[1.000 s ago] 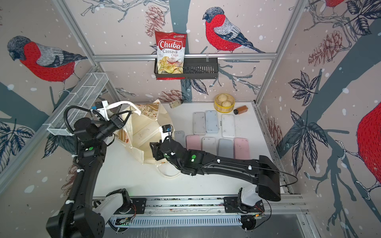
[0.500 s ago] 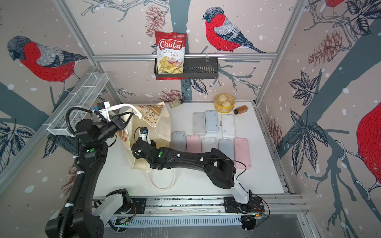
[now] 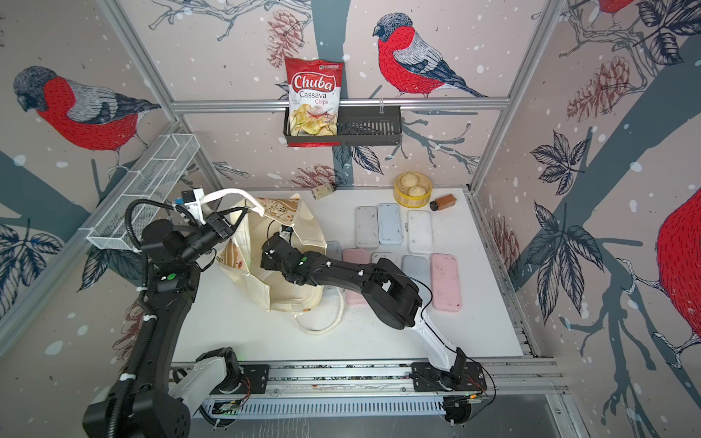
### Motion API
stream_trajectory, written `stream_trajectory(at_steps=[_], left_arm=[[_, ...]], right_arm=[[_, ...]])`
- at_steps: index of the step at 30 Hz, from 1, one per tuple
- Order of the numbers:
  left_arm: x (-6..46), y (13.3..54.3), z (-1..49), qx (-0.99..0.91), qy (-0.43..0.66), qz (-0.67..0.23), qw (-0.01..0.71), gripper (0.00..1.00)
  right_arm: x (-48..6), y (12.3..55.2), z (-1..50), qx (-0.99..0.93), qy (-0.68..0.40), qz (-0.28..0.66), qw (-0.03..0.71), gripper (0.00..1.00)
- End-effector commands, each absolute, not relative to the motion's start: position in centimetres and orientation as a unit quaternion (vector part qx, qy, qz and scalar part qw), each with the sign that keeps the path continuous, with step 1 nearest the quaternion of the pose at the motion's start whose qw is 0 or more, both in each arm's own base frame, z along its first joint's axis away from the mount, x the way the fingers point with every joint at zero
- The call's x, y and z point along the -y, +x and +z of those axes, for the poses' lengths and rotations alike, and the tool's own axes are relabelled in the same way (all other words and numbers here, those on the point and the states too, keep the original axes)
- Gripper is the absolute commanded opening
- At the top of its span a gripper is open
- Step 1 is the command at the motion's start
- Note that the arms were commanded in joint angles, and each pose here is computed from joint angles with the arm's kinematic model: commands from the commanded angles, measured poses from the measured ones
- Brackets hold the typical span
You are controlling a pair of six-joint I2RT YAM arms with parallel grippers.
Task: Take out the pencil case from the canvas bag
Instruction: Pick up the pencil case from the canvas bag.
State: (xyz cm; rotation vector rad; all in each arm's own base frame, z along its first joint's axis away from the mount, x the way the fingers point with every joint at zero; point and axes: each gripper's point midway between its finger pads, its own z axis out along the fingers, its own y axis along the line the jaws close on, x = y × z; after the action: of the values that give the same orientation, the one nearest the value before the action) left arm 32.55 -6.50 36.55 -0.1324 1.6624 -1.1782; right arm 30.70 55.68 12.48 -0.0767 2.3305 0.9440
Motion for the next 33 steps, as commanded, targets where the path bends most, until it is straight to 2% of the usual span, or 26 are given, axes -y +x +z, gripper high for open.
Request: stream_trajectory(at_steps=[1,9,19,27,33], left_arm=[[6.9,31.9,38.8,-0.672,-0.022,-0.494,0.551,0.0],[7.0,32.3,38.5,-0.675,-0.028,-0.494,0.548,0.0],[6.7,32.5,38.3,-0.674,-0.051,-0.498,0.544,0.0],[6.6,32.7,38.0,-0.667,-0.078,-0.519,0.528,0.0],[6.8,32.7,38.1,-0.668,-0.08,-0.526,0.521,0.0]], right_arm=[[-56.5,29.9,12.4,-0.882,0.013,0.393,0.261,0.7],[-56.0,29.0,10.1,-0.882,0.076,0.414,0.21,0.73],[-56.1,29.4,9.3,-0.853,0.152,0.464,0.185,0.73],[-56.7,30.7,10.2,-0.812,0.202,0.517,0.18,0.73],[-57.8,31.6,11.6,-0.777,0.201,0.568,0.183,0.71]])
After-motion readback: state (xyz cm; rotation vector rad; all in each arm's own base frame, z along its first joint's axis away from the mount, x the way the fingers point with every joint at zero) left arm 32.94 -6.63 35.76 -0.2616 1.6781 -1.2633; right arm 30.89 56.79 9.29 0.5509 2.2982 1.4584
